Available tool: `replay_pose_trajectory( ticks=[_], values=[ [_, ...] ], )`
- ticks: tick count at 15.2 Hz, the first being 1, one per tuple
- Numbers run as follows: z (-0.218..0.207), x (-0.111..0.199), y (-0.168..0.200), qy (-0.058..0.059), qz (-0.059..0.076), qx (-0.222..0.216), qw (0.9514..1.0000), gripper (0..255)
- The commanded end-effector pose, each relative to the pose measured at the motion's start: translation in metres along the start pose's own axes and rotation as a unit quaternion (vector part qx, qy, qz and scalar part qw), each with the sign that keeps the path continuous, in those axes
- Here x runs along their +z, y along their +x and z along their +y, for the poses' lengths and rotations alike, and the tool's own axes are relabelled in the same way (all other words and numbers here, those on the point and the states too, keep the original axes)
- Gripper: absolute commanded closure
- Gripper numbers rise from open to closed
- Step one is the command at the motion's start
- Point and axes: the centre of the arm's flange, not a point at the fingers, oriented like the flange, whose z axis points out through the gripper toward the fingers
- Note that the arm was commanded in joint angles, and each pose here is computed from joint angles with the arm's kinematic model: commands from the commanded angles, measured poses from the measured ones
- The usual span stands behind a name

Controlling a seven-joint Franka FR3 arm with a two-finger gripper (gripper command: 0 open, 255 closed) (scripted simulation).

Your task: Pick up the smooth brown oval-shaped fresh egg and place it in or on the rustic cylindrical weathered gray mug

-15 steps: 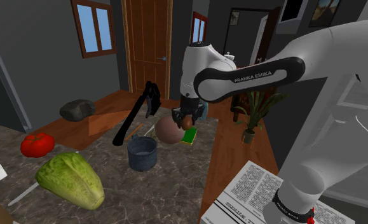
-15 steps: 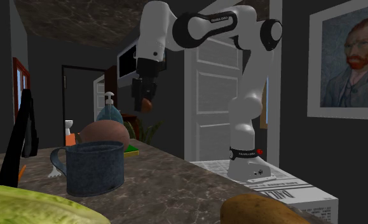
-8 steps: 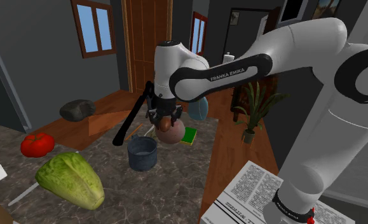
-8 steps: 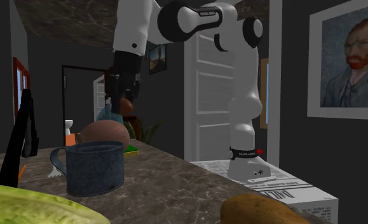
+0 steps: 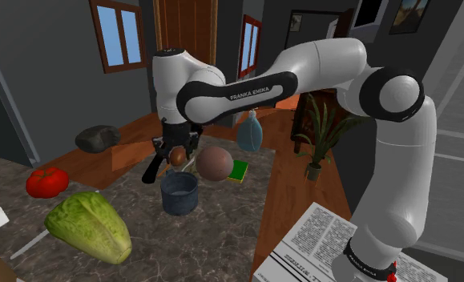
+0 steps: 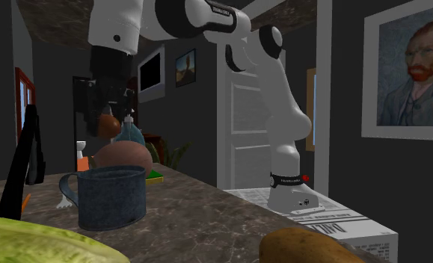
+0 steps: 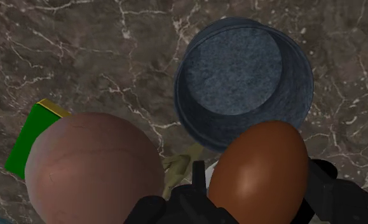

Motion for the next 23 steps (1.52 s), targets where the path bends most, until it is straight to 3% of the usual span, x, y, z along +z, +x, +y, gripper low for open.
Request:
replay_pose_trajectory(
  ticks=[1, 12, 19, 20, 23],
  values=[
    [-0.007, 0.009, 0.001, -0.001, 0.0, 0.001, 1.0, 255],
    [-0.01, 0.064, -0.009, -0.001, 0.0, 0.001, 1.0, 255],
    [-0.01, 0.064, -0.009, -0.001, 0.0, 0.001, 1.0, 255],
    [-0.01, 0.064, -0.009, -0.001, 0.0, 0.001, 1.0, 0],
    [-0.01, 0.064, -0.01, -0.001, 0.0, 0.001, 1.0, 0]
  ],
)
